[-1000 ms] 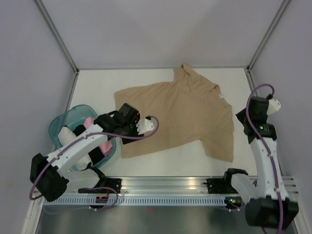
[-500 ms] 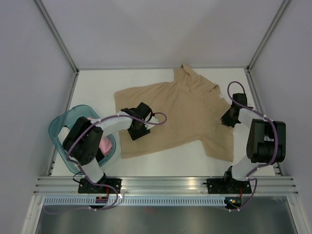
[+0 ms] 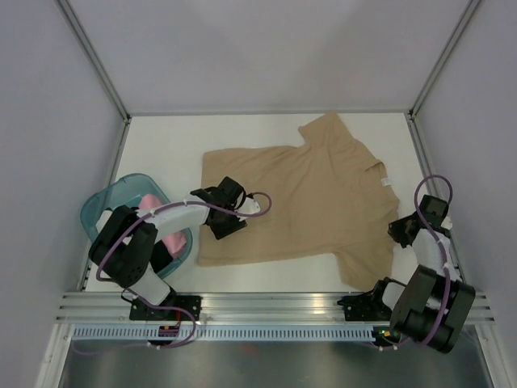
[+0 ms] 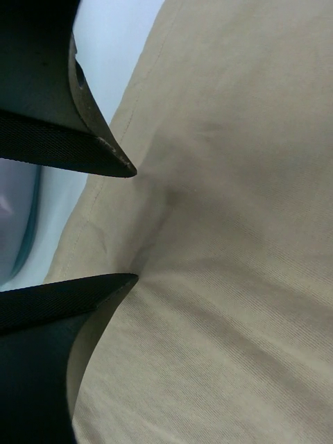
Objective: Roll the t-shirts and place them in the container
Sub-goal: Flatten the tshirt
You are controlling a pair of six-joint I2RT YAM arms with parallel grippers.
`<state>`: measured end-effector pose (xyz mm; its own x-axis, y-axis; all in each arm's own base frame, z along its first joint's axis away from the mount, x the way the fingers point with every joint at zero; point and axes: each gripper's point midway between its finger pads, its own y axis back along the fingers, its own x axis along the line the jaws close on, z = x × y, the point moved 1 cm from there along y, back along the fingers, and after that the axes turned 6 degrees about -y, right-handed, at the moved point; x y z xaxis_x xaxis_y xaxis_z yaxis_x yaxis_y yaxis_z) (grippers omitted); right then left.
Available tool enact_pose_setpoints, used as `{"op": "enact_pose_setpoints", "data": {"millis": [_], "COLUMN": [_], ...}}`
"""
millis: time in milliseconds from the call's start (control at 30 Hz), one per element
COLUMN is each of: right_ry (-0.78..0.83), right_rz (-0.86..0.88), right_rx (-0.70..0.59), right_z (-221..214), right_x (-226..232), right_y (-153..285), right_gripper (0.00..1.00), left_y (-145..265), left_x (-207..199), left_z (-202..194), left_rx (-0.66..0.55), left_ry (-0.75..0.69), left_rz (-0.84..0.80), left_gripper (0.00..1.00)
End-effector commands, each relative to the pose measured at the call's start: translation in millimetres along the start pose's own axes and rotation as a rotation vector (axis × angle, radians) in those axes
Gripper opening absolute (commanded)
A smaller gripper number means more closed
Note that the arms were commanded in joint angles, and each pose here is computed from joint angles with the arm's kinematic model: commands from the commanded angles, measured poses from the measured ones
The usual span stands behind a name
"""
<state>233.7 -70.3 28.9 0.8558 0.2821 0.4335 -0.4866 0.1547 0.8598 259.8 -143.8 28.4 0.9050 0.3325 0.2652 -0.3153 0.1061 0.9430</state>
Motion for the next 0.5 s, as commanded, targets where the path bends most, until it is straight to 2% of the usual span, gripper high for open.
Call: {"op": "enact_pose_setpoints", "data": {"millis": [0,100,167,200,267,300,333,367,400,433,467], "right_ry": [-0.022,0.031,0.087,0.111,0.211,0.259,0.347,0.438,0.497,0.626,0.682], "right_rz": [-0.002,0.124,0.231,0.289,0.322,0.334,0.364,0.378,0.461,0.442,0.449], "right_rx": [-0.059,-0.158,-0.250,-0.303,-0.326,-0.326,-0.309,-0.291,-0.311,-0.211,-0.187], "right_z": [6,30,58,75,79,86,68,58,59,25,15], "right_x": [-2,30,69,95,135,166,197,218,265,286,304], "right_y": [29,59,82,100,98,95,93,88,106,69,59], "right_gripper": [0.01,0.00,0.01,0.02,0.04,0.05,0.06,0.06,0.07,0.04,0.03], "left_y": [3,23,42,56,75,75,76,89,65,75,67], "left_x": [-25,-28,-18,2,45,68,87,126,143,176,187], "left_z": [-11,1,15,28,52,45,48,55,46,53,54], "left_rx": [-0.029,-0.109,-0.169,-0.211,-0.272,-0.250,-0.245,-0.239,-0.165,-0.166,-0.148], "left_ry": [-0.051,-0.048,-0.013,0.042,0.131,0.244,0.296,0.342,0.395,0.428,0.450], "left_rz": [-0.092,-0.121,-0.097,-0.054,0.016,0.034,0.061,0.174,0.185,0.271,0.280], "left_gripper": [0.63,0.64,0.65,0.66,0.67,0.67,0.66,0.65,0.64,0.63,0.63]}}
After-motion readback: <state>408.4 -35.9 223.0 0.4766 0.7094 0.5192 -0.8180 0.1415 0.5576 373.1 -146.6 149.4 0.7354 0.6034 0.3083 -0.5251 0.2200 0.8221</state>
